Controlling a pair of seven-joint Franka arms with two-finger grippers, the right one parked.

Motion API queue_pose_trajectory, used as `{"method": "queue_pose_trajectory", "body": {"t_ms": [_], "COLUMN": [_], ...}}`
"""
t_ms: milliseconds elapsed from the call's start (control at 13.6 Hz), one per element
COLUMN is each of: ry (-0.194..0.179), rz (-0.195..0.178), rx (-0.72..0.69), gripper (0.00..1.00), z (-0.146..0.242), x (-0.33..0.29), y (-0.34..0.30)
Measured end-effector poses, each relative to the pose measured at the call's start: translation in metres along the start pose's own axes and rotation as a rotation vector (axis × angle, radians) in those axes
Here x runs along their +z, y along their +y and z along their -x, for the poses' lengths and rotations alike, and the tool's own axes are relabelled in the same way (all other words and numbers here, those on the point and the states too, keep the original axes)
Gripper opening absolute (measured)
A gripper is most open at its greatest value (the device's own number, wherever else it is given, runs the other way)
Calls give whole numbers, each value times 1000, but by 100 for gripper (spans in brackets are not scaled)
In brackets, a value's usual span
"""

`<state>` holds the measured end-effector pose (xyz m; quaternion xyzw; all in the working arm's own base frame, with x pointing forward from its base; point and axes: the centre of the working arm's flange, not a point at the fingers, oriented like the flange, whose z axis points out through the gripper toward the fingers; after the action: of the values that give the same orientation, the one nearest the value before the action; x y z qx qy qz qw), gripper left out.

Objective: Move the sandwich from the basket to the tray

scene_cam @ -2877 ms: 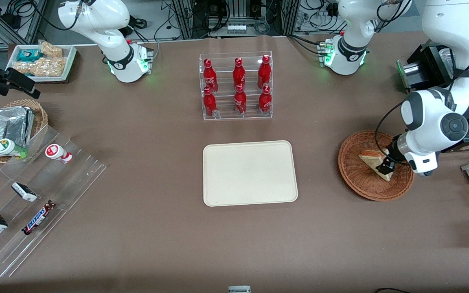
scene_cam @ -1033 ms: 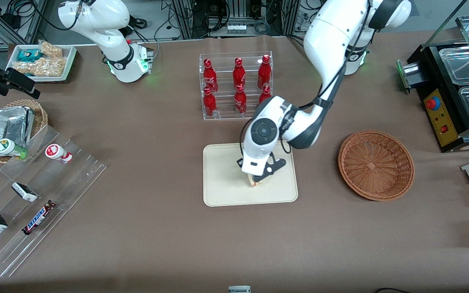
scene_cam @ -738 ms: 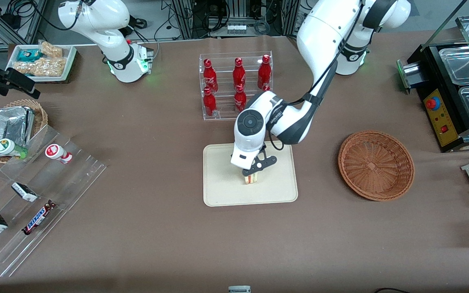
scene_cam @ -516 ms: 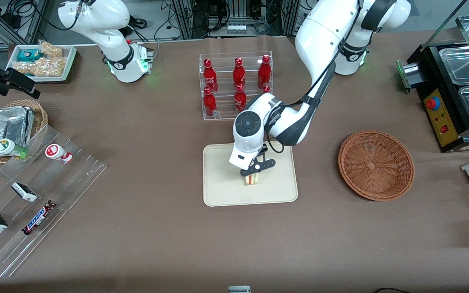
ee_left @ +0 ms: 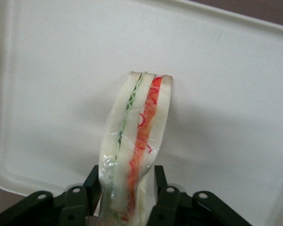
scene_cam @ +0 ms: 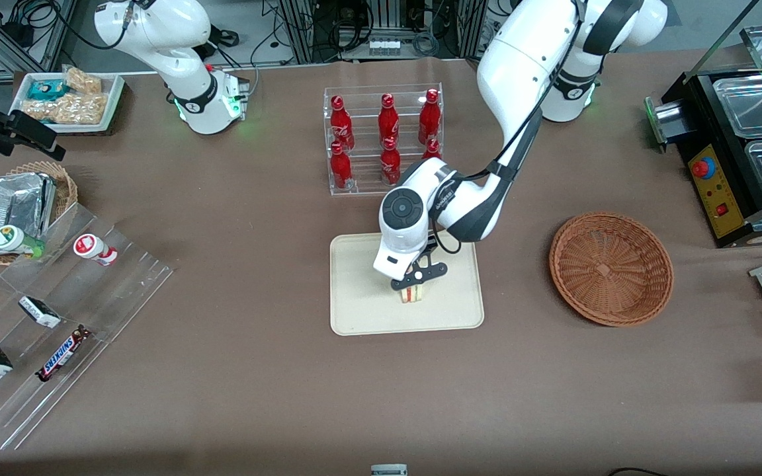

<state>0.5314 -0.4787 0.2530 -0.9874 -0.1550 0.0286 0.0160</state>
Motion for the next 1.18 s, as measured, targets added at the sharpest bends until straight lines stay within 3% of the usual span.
{"method": "queue_pose_trajectory", "body": {"t_ms": [295,443,664,959,1180], "ry": [55,69,70,24,7], "rz": [82,99,84,30,27], "rx": [-6,-35,-89,-42,24], "gripper": [98,100,100,100,100], "z": [-4,-14,-56,-144,-175], "x": [-96,-148,-192,-185,-200], "y": [-4,-25,-79,-189,-286]}}
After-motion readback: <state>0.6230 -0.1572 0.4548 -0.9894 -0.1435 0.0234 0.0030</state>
